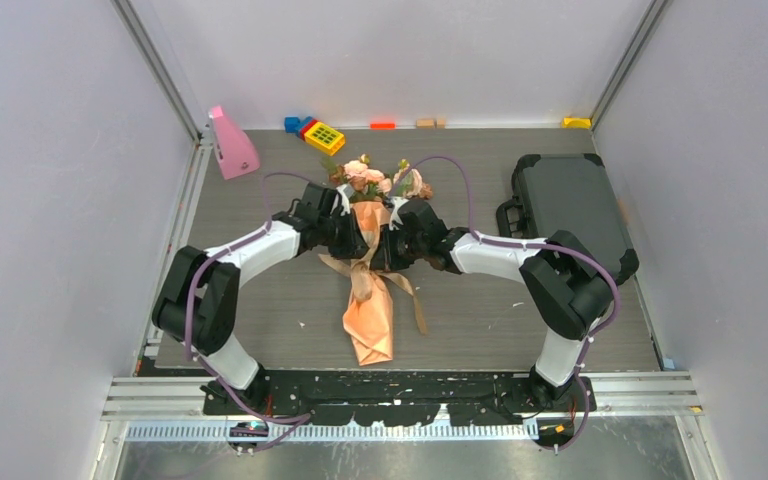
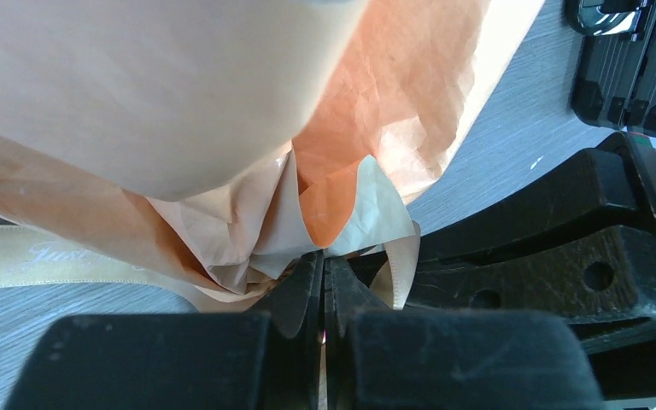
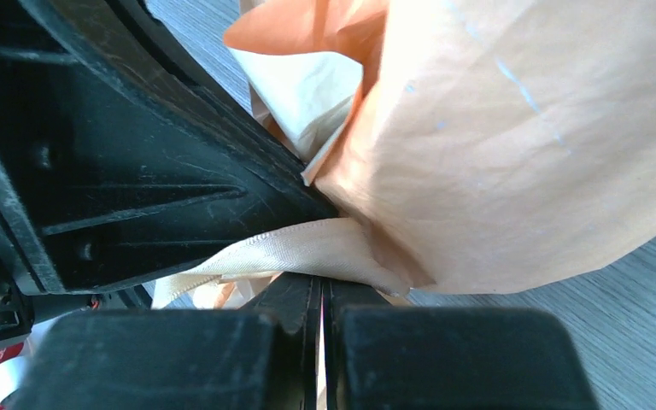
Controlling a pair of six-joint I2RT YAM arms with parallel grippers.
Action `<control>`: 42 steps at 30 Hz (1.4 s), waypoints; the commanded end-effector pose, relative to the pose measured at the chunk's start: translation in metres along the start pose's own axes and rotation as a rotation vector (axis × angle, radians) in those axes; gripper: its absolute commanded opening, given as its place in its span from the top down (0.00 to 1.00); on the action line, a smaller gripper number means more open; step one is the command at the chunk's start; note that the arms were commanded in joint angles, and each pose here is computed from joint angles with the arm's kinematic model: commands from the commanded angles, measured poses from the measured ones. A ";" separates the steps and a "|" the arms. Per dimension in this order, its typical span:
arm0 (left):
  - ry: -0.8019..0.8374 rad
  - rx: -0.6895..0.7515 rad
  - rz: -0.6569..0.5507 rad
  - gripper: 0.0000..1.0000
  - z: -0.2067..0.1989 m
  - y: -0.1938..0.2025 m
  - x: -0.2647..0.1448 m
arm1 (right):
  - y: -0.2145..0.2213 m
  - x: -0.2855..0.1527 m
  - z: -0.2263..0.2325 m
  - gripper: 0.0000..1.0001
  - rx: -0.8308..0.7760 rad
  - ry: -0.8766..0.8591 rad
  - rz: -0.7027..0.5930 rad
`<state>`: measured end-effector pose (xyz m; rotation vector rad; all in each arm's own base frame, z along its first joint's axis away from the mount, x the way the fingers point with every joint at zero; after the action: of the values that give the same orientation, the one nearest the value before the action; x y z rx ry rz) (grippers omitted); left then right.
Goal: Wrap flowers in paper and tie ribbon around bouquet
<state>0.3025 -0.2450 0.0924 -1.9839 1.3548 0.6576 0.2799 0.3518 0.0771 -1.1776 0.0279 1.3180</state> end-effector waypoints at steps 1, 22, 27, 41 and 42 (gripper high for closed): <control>0.028 0.023 -0.058 1.00 -0.010 -0.006 -0.010 | -0.014 -0.013 0.001 0.91 -0.034 0.042 -0.065; -0.026 -0.004 -0.160 0.94 -0.011 -0.006 -0.023 | -0.007 -0.062 0.075 0.41 -0.110 -0.046 -0.136; -0.043 -0.012 -0.169 0.94 -0.007 -0.005 -0.019 | -0.010 -0.047 0.085 0.40 -0.123 -0.035 -0.134; -0.056 -0.035 -0.205 0.93 -0.004 -0.004 -0.018 | -0.006 -0.009 0.080 0.46 -0.153 0.071 -0.109; -0.056 -0.036 -0.207 0.93 -0.004 -0.004 -0.018 | -0.007 -0.008 0.080 0.53 -0.150 0.069 -0.108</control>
<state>0.2941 -0.2337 0.0931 -2.0377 1.1335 0.7091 0.2229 0.3848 0.1045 -1.3363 -0.0344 1.2659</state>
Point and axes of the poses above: each gripper's point midway between its finger pads, its own x axis out along the fingers, its own z axis along the line the jaws close on, y = z × x, the point moved 1 cm from there along -x, back along the fingers, and after that the axes turned 10 degrees about -x, right-handed, at the moved point
